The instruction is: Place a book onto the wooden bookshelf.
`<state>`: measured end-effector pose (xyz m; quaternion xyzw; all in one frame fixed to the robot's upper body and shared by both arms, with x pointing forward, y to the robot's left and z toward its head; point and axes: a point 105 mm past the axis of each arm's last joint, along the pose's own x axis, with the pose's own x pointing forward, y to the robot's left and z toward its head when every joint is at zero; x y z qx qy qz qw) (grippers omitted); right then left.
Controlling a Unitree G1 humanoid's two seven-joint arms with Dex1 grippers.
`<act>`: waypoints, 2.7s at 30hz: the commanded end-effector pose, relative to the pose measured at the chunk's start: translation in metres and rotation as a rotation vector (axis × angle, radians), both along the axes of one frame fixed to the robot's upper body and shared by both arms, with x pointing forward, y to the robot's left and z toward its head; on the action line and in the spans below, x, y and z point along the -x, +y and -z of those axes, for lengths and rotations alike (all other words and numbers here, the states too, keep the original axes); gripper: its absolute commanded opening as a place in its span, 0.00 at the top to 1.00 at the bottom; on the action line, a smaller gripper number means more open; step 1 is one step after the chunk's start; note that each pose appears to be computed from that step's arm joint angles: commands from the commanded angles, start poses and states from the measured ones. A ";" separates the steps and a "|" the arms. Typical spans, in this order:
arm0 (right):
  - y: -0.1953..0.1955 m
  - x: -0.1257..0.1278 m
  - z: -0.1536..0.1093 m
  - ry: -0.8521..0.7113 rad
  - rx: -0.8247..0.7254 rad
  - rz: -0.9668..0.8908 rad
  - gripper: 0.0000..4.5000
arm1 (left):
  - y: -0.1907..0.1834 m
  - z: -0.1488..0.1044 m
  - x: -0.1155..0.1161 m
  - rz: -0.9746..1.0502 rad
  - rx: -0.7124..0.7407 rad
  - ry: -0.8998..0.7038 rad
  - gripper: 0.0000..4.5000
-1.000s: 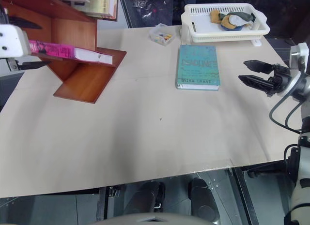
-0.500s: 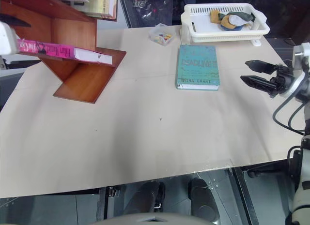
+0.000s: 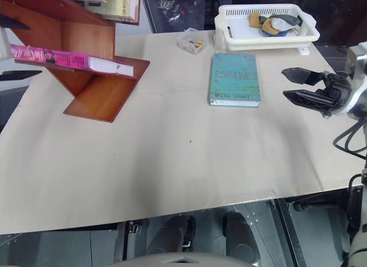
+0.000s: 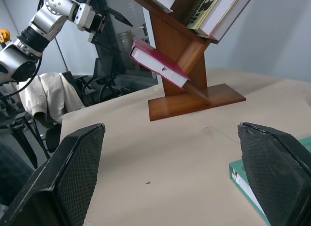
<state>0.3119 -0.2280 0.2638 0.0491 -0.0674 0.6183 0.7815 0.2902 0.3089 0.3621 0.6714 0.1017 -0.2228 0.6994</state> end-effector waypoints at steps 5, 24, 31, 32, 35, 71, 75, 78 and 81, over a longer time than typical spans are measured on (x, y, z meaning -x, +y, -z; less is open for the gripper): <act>-0.005 0.013 -0.008 -0.016 0.019 -0.055 0.00 | 0.000 -0.033 0.029 0.002 0.034 -0.076 0.03; -0.007 0.010 0.002 -0.012 0.028 -0.041 0.00 | -0.052 -0.068 0.047 0.313 0.268 -0.204 0.03; -0.009 0.012 0.003 -0.010 0.035 -0.029 0.00 | -0.102 -0.047 0.035 0.592 0.598 -0.094 0.03; -0.009 0.012 0.003 -0.009 0.035 -0.029 0.00 | -0.107 -0.043 0.033 0.603 0.624 -0.083 0.03; -0.009 0.012 0.005 -0.004 0.042 -0.028 0.00 | -0.121 -0.040 0.035 0.681 0.786 -0.061 0.03; -0.014 0.016 0.006 0.007 0.072 0.017 0.00 | -0.156 0.070 -0.061 0.223 1.618 -0.312 0.03; -0.014 0.017 0.005 0.005 0.074 0.019 0.00 | -0.145 0.066 -0.066 0.186 1.612 -0.401 0.03; -0.014 0.017 0.006 0.003 0.076 0.021 0.00 | -0.142 0.068 -0.068 0.174 1.599 -0.418 0.03; -0.014 0.017 0.006 0.004 0.078 0.024 0.00 | -0.147 0.068 -0.069 0.185 1.613 -0.405 0.03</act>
